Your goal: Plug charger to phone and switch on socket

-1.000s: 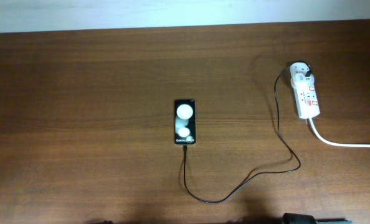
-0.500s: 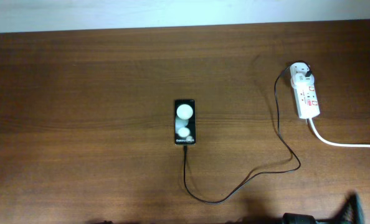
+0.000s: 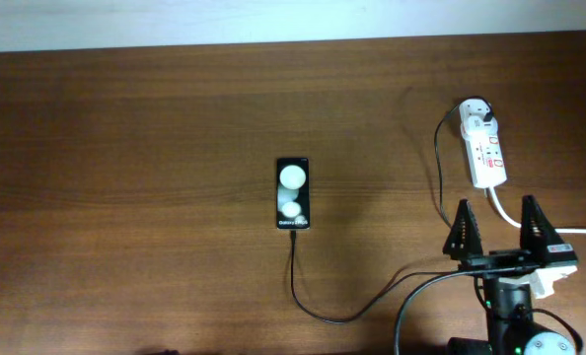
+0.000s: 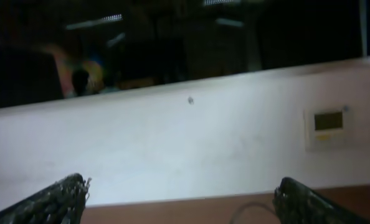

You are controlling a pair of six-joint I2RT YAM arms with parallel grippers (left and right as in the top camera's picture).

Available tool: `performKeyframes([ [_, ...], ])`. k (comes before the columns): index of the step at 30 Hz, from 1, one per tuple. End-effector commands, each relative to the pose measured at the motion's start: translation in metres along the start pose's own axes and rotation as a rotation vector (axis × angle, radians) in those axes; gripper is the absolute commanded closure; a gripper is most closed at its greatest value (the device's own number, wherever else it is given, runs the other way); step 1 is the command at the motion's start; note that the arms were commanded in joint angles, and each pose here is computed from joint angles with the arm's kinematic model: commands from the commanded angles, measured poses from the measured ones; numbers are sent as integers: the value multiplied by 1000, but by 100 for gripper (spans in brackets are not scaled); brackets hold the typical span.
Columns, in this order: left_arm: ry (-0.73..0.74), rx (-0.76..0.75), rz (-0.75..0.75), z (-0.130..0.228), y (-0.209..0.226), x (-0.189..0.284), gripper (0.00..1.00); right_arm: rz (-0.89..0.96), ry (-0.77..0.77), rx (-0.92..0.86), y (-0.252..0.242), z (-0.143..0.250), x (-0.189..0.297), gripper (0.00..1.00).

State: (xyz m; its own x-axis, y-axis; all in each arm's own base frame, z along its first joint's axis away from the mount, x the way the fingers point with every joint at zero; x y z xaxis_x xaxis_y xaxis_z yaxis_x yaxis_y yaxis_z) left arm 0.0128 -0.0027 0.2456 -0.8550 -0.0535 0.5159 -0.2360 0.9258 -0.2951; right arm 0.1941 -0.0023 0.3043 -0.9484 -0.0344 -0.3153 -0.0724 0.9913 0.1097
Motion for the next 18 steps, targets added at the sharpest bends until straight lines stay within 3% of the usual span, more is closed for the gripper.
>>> performKeyframes([
  [1,-13,-15,-4,0,1,1,1,-5,26,-13,-3,26,-1,1],
  [16,-13,-15,-4,0,1,1,1,23,133,-31,-14,83,1,1],
  [18,-13,-16,-4,0,1,1,1,41,219,-47,-17,102,4,1],
])
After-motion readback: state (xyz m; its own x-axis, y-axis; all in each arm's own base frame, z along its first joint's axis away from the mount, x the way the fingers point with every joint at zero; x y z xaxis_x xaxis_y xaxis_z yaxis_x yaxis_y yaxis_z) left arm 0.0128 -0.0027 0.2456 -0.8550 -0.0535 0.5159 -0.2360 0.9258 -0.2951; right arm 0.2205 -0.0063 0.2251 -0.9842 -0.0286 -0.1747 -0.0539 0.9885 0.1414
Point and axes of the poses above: each gripper's point midway between its finger pads, its own x axis back along the fingers, its own y axis along the line the jaws close on, z = x × y, the point moved 2 cm from there along x, back along the fingers, and after that the axes turned 2 degrees about x, right-handed, at the moved point
